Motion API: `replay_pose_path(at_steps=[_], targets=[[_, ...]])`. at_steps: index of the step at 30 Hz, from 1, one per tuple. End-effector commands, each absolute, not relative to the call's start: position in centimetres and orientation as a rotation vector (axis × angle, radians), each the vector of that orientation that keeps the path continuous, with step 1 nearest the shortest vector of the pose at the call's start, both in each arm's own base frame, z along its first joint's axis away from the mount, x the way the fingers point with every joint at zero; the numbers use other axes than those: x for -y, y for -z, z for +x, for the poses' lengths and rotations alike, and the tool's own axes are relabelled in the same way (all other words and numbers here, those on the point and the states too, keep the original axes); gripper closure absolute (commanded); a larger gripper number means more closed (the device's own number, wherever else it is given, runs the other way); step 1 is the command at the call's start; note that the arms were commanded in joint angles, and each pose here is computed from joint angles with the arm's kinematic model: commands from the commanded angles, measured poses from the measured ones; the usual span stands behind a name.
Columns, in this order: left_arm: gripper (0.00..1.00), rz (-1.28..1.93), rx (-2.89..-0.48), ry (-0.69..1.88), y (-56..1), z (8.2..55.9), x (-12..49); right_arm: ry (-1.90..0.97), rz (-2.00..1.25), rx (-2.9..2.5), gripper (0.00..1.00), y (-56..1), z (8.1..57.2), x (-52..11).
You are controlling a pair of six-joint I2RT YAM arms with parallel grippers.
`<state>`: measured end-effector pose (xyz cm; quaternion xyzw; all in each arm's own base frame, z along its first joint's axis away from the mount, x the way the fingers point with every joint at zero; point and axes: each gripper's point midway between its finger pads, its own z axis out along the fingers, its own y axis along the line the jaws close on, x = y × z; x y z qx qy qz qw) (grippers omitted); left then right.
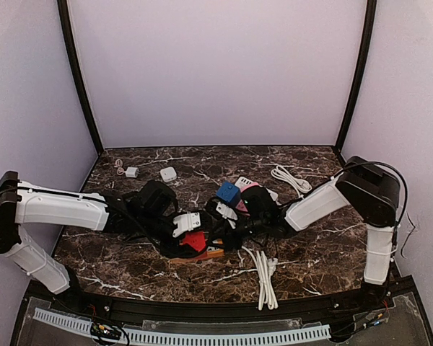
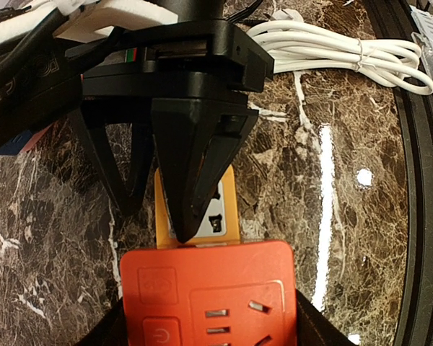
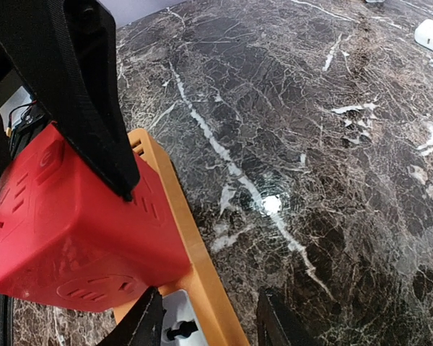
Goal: Pull the plug off the socket
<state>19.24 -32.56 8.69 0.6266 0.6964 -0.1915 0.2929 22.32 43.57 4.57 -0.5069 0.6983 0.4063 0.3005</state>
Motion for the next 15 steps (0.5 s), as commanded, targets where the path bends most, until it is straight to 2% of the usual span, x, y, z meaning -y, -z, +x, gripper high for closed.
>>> replay_pose_path(at_steps=[1,15], targets=[[0.75,1.647,-1.811,0.535,-9.7,19.4,33.6,-1.09,-1.396,-1.913,0.56,-2.4,21.1,-43.2],[0.79,1.521,-1.752,0.587,-14.5,20.4,34.4,-0.909,-1.418,-2.068,0.59,2.7,21.7,-41.9]])
